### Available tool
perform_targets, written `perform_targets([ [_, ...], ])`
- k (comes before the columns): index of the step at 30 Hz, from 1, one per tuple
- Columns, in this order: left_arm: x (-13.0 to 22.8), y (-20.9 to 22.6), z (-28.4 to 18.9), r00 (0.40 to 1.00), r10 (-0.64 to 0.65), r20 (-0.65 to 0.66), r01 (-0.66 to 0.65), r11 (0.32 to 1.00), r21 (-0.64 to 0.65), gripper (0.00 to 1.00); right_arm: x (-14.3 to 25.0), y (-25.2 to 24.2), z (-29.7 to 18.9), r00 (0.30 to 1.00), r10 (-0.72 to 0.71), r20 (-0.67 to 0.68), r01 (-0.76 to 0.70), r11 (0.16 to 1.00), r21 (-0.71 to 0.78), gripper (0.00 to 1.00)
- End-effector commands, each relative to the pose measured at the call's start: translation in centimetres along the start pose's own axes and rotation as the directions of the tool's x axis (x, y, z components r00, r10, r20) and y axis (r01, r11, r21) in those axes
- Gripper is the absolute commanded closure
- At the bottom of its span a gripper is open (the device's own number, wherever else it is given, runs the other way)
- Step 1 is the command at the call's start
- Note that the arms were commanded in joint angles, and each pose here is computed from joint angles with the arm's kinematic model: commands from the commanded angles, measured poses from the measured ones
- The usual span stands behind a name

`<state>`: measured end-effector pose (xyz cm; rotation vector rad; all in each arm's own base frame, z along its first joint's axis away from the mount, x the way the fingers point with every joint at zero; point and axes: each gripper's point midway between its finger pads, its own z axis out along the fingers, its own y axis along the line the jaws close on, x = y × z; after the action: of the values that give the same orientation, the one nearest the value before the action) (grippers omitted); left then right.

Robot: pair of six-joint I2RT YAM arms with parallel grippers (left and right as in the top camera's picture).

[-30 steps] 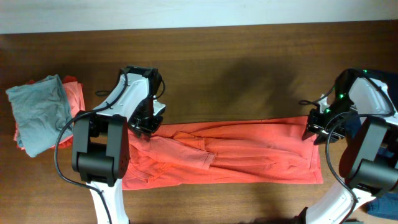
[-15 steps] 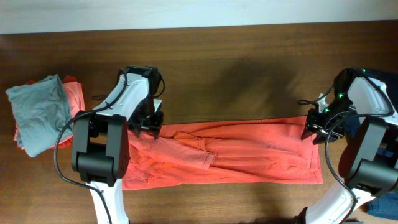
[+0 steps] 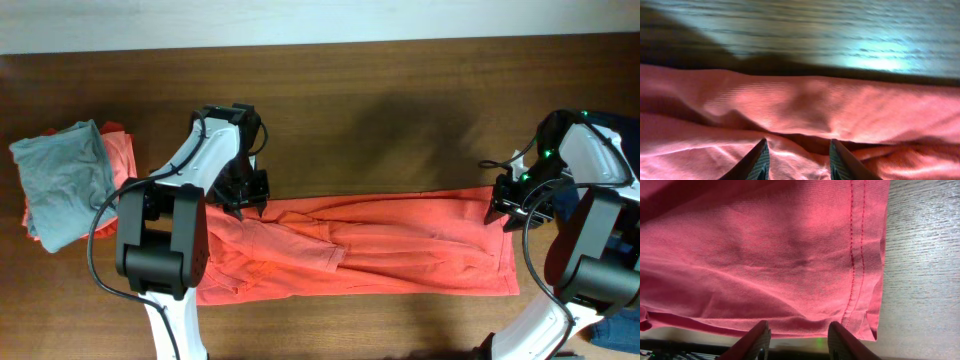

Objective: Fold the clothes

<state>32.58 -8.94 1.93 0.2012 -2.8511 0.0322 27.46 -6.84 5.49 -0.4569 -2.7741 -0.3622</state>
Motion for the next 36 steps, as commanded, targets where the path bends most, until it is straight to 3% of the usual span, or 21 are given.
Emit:
perform_targets([
  [1, -0.6, 1.0, -0.3, 0.994, -0.107, 0.037, 0.109, 0.993, -0.052, 0.57, -0.3, 0.5, -1.2, 0.999, -0.023, 0.046, 0.023, 1.000, -0.008, 0.57],
  [17, -0.3, 1.4, 0.6, 0.993, -0.117, 0.030, 0.119, 0.991, -0.063, 0.51, -0.3, 0.5, -1.2, 0.999, -0.022, 0.045, 0.023, 1.000, -0.008, 0.57],
  [18, -0.2, 1.4, 0.9, 0.993, -0.118, 0.026, 0.119, 0.991, -0.065, 0.56, -0.3, 0.5, -1.2, 0.999, -0.022, 0.045, 0.023, 1.000, -0.008, 0.57],
  [19, 0.0, 1.5, 1.2, 0.993, -0.118, 0.018, 0.119, 0.990, -0.069, 0.76, -0.3, 0.5, -1.2, 0.999, -0.022, 0.045, 0.023, 1.000, -0.008, 0.57],
  [21, 0.0, 1.6, 1.2, 0.993, -0.118, 0.018, 0.119, 0.990, -0.069, 0.99, -0.3, 0.5, -1.2, 0.999, -0.022, 0.045, 0.023, 1.000, -0.008, 0.57],
  [36, 2.0, 3.5, -4.2, 0.990, -0.124, 0.063, 0.132, 0.983, -0.131, 0.99, -0.2, 0.5, -1.2, 0.999, -0.022, 0.043, 0.022, 1.000, -0.008, 0.57],
])
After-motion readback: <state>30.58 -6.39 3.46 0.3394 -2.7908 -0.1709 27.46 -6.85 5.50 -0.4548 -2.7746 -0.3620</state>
